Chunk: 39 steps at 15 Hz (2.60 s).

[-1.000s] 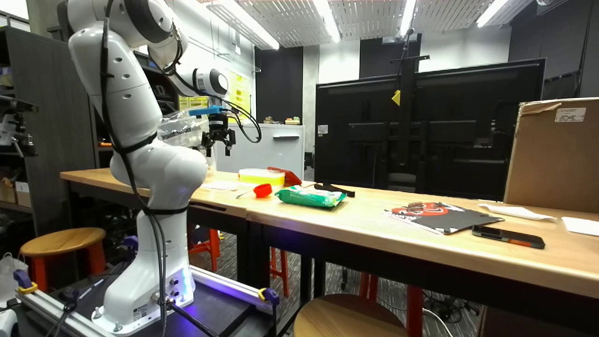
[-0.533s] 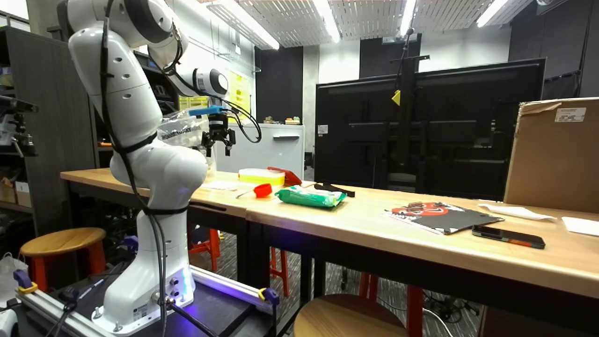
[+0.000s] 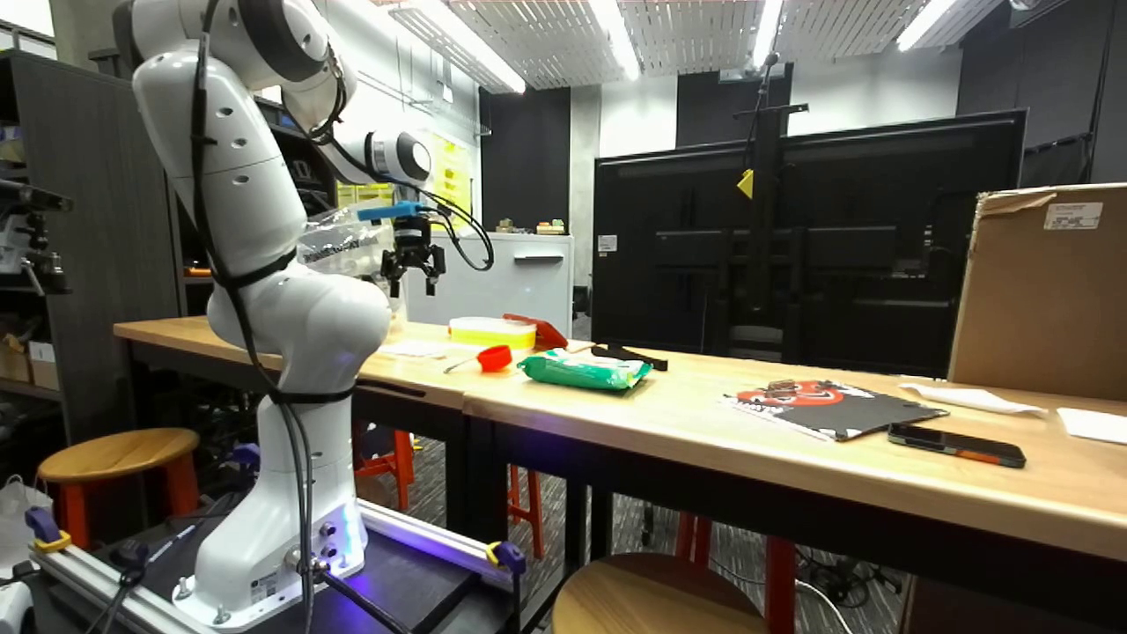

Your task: Slide the paper forward

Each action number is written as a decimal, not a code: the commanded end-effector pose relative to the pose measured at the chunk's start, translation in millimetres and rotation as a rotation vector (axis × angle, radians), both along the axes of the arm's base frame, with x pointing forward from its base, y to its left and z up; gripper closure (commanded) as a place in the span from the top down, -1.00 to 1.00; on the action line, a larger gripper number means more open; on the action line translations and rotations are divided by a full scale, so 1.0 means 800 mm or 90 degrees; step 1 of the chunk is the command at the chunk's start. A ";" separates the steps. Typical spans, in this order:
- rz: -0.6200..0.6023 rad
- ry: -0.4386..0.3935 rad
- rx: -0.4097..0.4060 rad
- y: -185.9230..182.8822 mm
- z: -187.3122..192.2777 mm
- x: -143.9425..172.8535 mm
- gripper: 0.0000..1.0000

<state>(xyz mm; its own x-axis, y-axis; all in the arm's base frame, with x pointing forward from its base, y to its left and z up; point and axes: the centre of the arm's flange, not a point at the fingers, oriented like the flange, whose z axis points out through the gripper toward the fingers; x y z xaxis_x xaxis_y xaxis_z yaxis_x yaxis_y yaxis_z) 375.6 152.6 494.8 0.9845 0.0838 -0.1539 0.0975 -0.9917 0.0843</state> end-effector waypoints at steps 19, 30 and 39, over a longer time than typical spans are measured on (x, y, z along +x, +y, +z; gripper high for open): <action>-0.025 -0.253 0.138 0.066 -0.084 0.098 1.00; -0.162 -0.259 0.153 0.110 -0.134 0.127 1.00; -0.187 -0.177 0.119 0.093 -0.154 0.127 1.00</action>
